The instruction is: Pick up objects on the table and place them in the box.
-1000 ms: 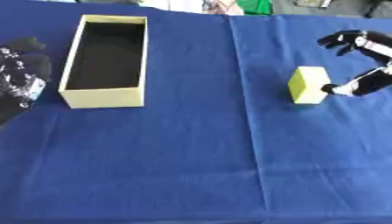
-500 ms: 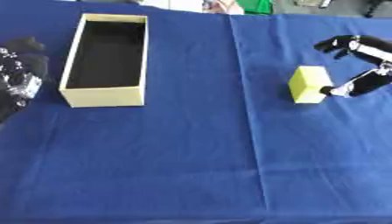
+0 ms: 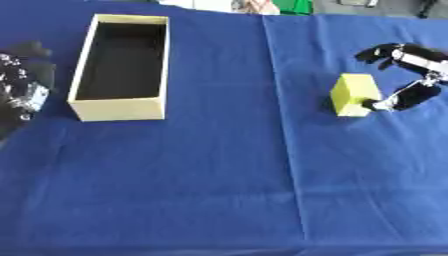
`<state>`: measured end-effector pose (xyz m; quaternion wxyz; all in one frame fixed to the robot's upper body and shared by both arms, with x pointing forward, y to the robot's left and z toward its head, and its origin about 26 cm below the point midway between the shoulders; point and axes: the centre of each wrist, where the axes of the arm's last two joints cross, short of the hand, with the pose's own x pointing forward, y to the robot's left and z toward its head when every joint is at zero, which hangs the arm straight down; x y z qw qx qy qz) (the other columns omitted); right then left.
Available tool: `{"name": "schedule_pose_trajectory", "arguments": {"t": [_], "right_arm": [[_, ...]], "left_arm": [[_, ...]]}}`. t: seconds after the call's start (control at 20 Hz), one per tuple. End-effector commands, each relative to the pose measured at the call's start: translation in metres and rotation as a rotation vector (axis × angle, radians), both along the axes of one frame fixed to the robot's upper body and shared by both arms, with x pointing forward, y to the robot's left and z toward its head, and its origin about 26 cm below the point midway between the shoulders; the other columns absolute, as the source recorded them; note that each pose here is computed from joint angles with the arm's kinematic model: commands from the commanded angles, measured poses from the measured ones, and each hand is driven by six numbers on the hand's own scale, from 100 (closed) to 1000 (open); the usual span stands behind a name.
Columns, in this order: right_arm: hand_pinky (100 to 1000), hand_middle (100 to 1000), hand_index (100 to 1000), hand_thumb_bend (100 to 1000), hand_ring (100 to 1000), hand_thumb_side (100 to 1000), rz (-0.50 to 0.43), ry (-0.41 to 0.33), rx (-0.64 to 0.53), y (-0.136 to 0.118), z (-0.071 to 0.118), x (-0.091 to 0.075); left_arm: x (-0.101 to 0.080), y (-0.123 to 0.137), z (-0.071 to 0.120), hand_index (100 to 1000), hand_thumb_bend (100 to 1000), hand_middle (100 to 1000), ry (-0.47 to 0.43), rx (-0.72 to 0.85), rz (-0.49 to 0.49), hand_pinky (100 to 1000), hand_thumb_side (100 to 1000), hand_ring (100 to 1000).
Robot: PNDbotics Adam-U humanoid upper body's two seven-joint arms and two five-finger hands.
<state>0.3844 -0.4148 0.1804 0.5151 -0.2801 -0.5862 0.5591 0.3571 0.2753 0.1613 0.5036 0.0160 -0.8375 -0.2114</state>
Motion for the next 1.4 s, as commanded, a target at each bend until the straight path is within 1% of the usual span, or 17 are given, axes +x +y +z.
{"name": "schedule_pose_trajectory", "arguments": {"t": [0.05,0.55,0.6,0.75,0.85,0.9,1.1,1.3,1.4], "right_arm": [[813,859,934,440,895,110,-0.019,-0.011,-0.036,-0.007,0.009,0.002],[830,854,932,440,908,115,-0.034,-0.007,-0.079,-0.008,0.004,0.006],[875,872,933,442,936,120,-0.034,-0.007,-0.080,-0.008,0.003,0.006],[888,870,932,439,941,122,-0.051,0.003,-0.109,-0.010,0.001,0.007],[887,830,922,436,930,122,-0.055,0.008,-0.125,-0.010,-0.001,0.008],[883,796,909,426,919,121,-0.056,0.010,-0.129,-0.011,-0.002,0.008],[870,652,813,394,874,107,-0.059,0.014,-0.133,-0.011,-0.004,0.008],[841,497,684,337,810,100,-0.064,-0.026,-0.127,-0.011,-0.002,0.008],[834,460,650,318,792,100,-0.066,-0.050,-0.125,-0.011,0.000,0.008]], "left_arm": [[0.000,0.002,0.010,878,238,785,-0.026,0.011,-0.002,632,385,793],[0.000,0.002,0.010,879,231,784,-0.025,0.011,-0.004,632,384,792],[0.000,0.002,0.010,879,215,782,-0.025,0.011,-0.004,632,384,791],[0.000,0.002,0.009,879,207,782,-0.023,0.011,-0.004,631,383,791],[0.000,0.002,0.009,879,203,781,-0.023,0.011,-0.004,631,382,791],[0.000,0.002,0.009,879,200,781,-0.022,0.010,-0.004,631,383,791],[0.000,0.002,0.009,879,188,781,-0.020,0.010,-0.003,631,382,791],[0.000,0.002,0.009,880,178,781,-0.020,0.010,-0.002,631,381,791],[0.000,0.002,0.009,880,174,781,-0.020,0.010,-0.002,631,381,791]]}}
